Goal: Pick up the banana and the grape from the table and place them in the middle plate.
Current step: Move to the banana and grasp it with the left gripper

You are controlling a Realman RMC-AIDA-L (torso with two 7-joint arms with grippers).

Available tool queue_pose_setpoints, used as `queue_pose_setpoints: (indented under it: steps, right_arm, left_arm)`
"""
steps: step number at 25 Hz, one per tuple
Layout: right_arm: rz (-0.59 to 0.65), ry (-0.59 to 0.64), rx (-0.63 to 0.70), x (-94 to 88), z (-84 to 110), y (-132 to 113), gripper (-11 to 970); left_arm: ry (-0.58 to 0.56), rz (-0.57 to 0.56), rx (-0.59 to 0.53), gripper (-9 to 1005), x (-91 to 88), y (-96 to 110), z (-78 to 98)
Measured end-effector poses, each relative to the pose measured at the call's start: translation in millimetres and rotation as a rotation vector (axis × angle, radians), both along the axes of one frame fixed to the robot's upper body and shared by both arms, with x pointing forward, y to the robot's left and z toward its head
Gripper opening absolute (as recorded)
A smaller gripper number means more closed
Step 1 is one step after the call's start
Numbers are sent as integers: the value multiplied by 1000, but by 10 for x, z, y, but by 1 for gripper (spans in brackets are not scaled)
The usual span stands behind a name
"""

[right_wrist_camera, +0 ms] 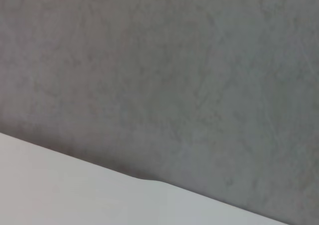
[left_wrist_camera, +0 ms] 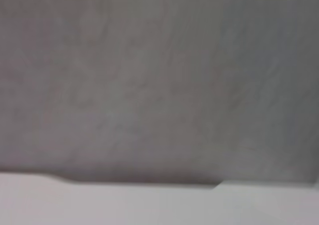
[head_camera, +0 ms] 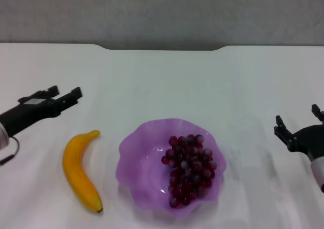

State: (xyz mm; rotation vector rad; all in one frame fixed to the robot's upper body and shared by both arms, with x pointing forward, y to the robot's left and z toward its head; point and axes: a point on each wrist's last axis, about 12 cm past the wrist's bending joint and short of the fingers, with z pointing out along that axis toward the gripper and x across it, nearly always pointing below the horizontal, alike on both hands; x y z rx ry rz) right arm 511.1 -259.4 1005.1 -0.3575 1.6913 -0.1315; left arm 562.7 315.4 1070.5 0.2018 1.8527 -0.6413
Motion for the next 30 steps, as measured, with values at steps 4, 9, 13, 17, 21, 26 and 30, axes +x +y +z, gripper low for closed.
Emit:
queue_pose_setpoints:
  steps: [4,9,13,17,21,26,30]
  right_arm:
    - [11,-1,-4,17,7,23,907]
    - [14,18,-7,13,-15,24,906]
    - [14,20,-11,19,-20,18,905]
    - [18,20,-9,33,-16,31,905]
    - [16,26,-13,29,-29,22,905]
    - [20,24,-13,30,-26,33,906]
    - [19,26,-15,29,-29,26,906]
  left_arm:
    - [56,52,210,781,73,64,138]
    - [90,121,318,781,9,94,386]
    - [177,158,375,780,-39,57,552]
    - [365,201,476,780,-99,145,597]
    - [485,110,463,761,-108,-20,623]
    - [574,46,486,715,-76,-244,646]
    - [622,37,489,697,-27,-434,674]
